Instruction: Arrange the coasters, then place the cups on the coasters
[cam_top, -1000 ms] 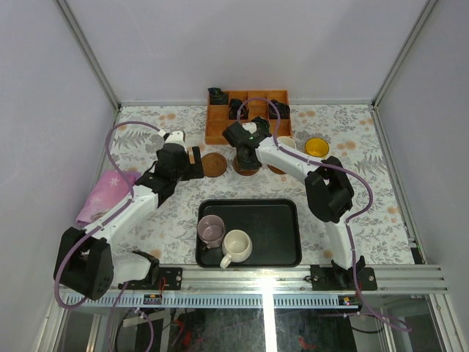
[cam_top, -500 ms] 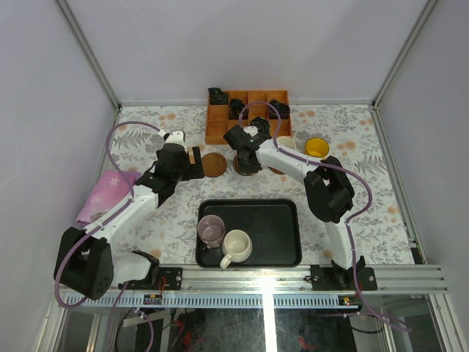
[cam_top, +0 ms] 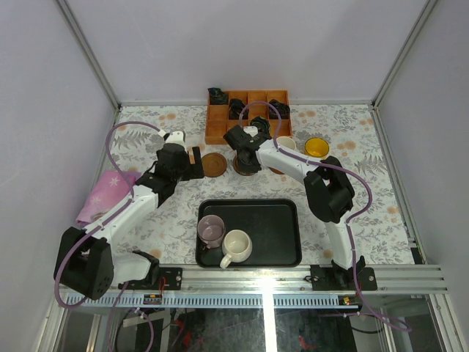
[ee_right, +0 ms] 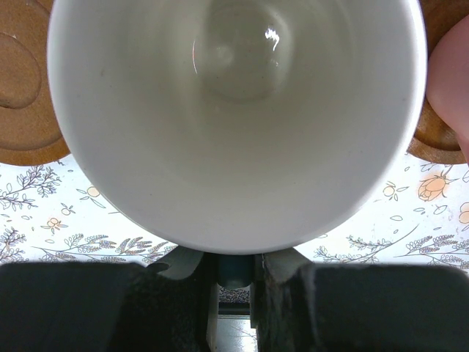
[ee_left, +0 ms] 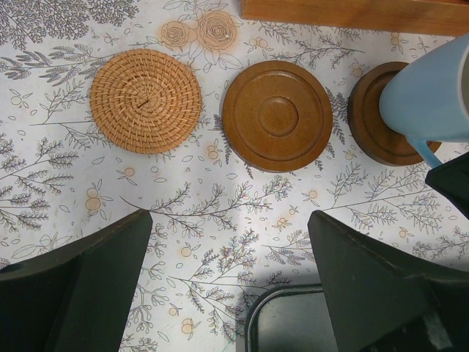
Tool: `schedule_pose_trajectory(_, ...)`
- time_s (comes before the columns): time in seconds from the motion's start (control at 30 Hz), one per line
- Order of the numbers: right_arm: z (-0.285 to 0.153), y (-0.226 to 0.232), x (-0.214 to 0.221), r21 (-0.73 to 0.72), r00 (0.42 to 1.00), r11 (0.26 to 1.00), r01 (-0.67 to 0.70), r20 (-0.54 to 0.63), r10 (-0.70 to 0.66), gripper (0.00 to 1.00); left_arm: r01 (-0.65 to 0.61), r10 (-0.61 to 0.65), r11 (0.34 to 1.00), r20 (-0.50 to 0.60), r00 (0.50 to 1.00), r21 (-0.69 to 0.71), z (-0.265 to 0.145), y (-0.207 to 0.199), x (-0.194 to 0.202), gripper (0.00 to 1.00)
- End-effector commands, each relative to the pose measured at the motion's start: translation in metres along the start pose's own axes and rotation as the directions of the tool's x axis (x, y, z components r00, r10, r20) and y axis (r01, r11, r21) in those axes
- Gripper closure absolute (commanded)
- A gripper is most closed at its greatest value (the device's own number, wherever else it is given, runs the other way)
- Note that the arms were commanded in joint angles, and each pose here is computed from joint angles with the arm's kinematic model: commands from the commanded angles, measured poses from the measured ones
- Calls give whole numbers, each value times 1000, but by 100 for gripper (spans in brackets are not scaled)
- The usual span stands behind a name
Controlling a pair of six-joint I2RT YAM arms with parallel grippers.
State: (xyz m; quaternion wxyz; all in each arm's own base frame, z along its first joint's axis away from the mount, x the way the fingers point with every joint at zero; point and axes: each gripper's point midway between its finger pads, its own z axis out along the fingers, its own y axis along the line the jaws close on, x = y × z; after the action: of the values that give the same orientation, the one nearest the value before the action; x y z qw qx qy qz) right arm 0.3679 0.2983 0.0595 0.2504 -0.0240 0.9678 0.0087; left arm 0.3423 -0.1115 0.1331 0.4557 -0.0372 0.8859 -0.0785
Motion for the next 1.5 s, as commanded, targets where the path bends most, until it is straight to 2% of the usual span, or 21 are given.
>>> schedule_pose_trajectory(0.0, -34, 2, -31, -46, 994, 998, -48, 95, 52, 100, -7, 8, 1000, 30, 1000, -4, 3, 1, -8, 12)
schedule_pose_trajectory(0.77, -57, 0, -51, -58, 983, 996, -67, 166, 76, 100, -4, 4, 1000, 24, 1000, 8, 6, -1, -3, 12)
schedule_pose_trajectory(1.47, -45, 6, -33, -80, 993, 995, -63, 96, 71, 100, -8, 8, 1000, 21, 1000, 2, 7, -1, 0, 12)
